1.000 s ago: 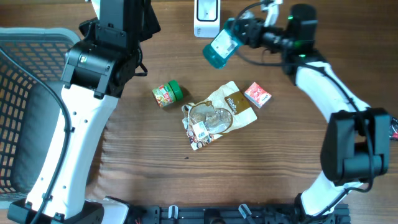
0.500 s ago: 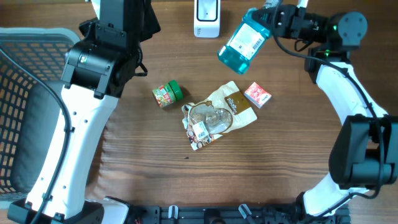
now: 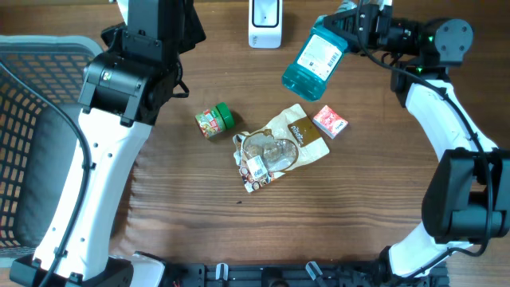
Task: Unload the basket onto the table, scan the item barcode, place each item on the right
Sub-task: 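Lift the mouthwash bottle and carry it toward the white scanner, then hold the mouthwash bottle in front of the scanner window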
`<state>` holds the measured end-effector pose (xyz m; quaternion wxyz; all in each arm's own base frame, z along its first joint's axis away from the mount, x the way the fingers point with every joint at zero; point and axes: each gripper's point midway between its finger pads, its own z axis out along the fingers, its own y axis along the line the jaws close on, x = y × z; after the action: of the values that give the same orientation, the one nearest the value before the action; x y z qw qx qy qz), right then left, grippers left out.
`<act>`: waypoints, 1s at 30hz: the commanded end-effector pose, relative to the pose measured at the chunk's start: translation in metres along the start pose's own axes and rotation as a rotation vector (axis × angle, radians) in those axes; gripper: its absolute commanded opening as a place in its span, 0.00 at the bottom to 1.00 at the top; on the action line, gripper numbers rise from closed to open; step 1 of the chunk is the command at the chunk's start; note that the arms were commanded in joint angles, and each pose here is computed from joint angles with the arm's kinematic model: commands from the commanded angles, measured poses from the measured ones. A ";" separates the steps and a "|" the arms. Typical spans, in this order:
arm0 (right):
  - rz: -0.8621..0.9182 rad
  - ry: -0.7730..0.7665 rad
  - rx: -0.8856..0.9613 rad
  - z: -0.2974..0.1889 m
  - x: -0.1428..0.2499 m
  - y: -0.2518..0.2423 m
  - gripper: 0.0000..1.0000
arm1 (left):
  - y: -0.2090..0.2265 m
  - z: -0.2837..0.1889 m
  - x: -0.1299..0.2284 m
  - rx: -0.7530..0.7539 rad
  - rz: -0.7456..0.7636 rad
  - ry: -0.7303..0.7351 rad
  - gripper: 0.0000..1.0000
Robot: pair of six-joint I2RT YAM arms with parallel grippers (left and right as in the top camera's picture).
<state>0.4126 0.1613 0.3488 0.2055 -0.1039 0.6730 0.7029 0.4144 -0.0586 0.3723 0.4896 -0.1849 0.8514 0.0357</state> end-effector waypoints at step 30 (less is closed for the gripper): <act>-1.246 -0.364 1.007 0.062 -0.077 -0.120 0.23 | 0.006 -0.009 -0.009 -0.009 -0.026 -0.031 1.00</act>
<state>0.5167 0.2384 0.2745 0.6448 -0.2326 0.6968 0.2112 0.4140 -0.0585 0.3718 0.4886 -0.1846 0.8520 0.0363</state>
